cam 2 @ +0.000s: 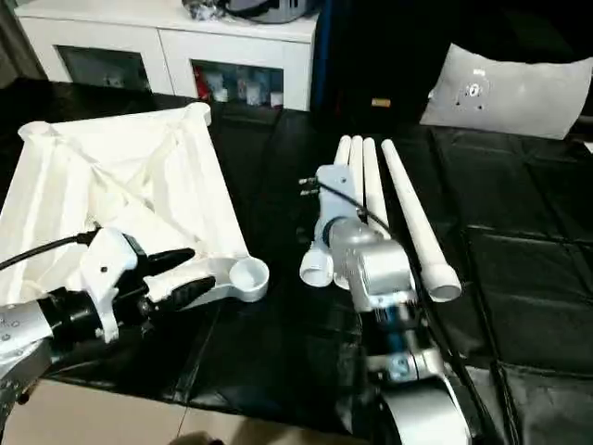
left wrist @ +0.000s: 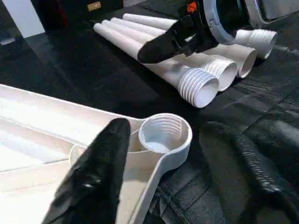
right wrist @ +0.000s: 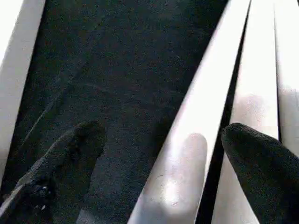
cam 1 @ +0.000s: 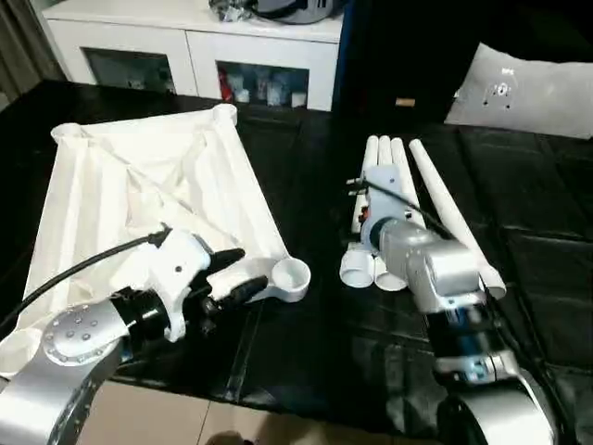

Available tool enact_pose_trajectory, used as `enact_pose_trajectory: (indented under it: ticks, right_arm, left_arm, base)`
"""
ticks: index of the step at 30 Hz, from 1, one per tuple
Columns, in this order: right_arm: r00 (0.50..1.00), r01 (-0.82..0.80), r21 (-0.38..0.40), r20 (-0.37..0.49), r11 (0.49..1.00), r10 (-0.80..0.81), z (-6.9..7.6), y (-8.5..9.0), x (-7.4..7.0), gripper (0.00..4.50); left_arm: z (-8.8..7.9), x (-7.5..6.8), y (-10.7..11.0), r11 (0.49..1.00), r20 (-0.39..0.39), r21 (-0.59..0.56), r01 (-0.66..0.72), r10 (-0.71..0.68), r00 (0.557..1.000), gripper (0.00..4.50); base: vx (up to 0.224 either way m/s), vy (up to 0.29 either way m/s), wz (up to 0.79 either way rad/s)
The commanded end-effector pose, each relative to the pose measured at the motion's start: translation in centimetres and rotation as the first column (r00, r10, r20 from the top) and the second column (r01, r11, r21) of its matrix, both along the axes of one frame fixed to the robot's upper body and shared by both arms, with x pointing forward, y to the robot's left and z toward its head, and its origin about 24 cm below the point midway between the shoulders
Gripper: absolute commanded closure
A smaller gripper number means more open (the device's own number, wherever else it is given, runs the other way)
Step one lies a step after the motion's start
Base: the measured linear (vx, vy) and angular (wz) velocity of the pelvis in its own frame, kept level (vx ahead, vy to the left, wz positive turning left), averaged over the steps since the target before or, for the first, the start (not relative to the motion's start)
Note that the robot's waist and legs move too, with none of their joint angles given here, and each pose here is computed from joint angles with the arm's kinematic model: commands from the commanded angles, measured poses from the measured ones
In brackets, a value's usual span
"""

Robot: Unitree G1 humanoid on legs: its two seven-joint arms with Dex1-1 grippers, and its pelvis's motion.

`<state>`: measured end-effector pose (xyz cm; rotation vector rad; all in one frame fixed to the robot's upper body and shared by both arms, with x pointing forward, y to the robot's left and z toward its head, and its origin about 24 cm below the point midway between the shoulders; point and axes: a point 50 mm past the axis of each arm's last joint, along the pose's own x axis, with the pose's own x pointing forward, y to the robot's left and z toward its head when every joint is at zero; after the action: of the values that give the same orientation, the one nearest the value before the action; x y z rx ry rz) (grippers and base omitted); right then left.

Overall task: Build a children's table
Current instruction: Pick table leg

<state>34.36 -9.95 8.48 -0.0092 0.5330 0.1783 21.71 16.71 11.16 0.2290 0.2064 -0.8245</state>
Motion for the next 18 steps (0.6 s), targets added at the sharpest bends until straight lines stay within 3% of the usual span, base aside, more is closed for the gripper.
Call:
enact_pose_trajectory:
  ticks: [1, 10, 18]
  right_arm:
    - [1.0, 0.016, 0.011, -0.013, 1.0, -0.016, -0.2, -0.1, 0.2, 0.0]
    - [0.991, 0.042, 0.024, -0.125, 0.999, -0.039, -1.8, 0.2, 0.5, 0.0]
    - [0.977, 0.034, 0.125, -0.214, 0.992, -0.006, -2.5, 0.7, 0.8, 0.0]
  left_arm:
    - [0.3, -0.1, -0.2, 1.0, 0.007, 0.009, -0.001, 0.001, 1.0, 1.72]
    - [0.1, -0.4, -0.3, 0.999, -0.019, 0.032, 0.009, -0.009, 1.0, 1.72]
    - [0.1, -0.7, -0.4, 0.999, -0.029, 0.041, 0.014, -0.013, 1.0, 1.72]
  base:
    - [0.0, 0.0, 0.0]
    - [0.0, 0.0, 0.0]
    - [0.0, 0.0, 0.0]
